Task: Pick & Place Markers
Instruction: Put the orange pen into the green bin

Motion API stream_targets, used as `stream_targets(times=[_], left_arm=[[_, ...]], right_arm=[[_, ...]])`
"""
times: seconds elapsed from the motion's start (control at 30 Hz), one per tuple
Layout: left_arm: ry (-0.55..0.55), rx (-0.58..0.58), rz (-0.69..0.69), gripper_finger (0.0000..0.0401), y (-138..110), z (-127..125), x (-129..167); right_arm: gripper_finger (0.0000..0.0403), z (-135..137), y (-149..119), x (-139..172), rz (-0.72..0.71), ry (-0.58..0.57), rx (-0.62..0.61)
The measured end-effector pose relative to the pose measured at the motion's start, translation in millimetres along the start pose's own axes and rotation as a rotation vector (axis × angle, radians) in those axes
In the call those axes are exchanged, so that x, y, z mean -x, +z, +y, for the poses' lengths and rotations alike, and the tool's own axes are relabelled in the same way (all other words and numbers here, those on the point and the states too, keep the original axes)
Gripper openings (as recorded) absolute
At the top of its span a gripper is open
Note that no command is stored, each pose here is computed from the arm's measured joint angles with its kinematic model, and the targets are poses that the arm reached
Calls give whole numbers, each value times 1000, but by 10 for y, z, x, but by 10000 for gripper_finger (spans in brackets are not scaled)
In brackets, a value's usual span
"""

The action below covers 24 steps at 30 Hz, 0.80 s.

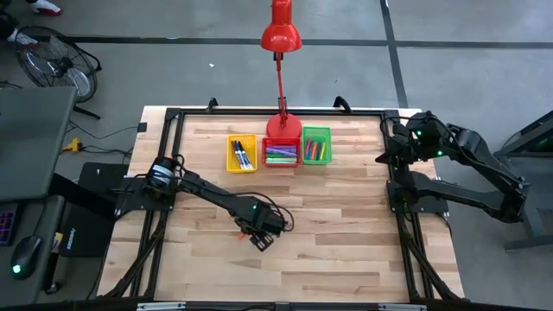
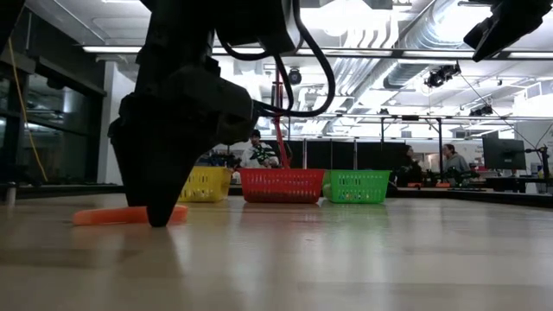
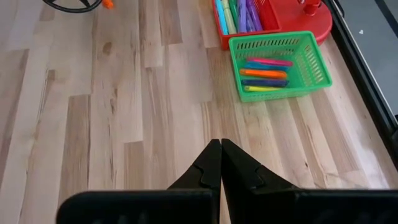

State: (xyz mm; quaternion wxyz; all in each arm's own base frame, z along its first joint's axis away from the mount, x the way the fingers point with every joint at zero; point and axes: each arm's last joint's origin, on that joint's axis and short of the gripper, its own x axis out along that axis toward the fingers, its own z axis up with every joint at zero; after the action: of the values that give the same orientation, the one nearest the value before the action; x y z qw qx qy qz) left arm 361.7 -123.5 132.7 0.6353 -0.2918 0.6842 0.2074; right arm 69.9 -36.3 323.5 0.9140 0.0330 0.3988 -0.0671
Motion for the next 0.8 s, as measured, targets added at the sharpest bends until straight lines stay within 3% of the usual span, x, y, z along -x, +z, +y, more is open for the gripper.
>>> stream_targets(times=[0.27,0.8], left_arm=[[-13,-3,2,143,0,-11,-1],[-42,-6,18,62,0,-30,-8]], right_arm=[[0,1,-1,0,1,2,-6],[0,6,-16,0,16,7,-12]])
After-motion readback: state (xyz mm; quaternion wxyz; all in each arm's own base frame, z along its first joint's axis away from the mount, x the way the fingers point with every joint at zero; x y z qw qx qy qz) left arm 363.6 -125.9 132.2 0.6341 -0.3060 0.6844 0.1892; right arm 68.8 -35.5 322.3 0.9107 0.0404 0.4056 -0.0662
